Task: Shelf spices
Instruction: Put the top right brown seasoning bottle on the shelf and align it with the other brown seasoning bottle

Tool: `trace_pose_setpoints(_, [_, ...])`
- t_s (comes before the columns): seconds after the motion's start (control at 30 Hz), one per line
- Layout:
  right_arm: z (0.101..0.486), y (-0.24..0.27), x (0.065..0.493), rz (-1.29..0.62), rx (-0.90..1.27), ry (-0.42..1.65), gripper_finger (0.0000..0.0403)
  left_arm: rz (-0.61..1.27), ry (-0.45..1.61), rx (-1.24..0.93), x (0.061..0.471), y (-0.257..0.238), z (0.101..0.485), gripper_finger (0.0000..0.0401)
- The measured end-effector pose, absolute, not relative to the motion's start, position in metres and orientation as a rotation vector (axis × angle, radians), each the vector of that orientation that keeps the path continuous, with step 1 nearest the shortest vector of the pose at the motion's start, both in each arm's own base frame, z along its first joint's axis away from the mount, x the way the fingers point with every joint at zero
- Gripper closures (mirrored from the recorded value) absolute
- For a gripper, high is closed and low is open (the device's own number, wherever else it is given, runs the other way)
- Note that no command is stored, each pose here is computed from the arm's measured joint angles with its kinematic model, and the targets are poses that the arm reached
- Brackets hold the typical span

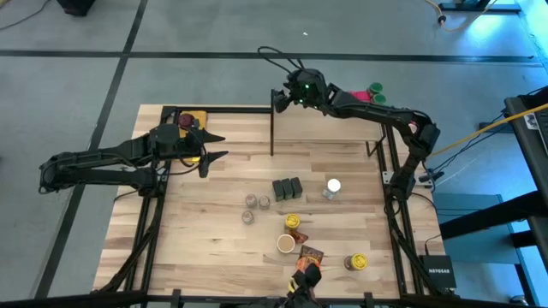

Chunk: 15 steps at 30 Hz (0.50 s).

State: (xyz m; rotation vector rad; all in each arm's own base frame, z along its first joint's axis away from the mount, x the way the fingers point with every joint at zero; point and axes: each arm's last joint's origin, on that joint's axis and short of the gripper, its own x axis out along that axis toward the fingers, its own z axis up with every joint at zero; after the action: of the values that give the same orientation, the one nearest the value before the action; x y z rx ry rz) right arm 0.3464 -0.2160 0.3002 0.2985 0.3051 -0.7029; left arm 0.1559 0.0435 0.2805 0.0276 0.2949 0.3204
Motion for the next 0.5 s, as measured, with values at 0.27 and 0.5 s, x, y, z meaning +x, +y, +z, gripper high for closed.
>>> trace_pose_setpoints(0.27, [0.33,-0.191,0.337,-0.683,0.211,0.286,0.0132,0.321,0.294,0.024,0.156,0.044,0.281,0.0182])
trace_pose_setpoints(0.5, [0.363,-0.152,0.325,-0.654,0.118,0.268,0.0132,0.321,0.294,0.024,0.156,0.044,0.281,0.0182])
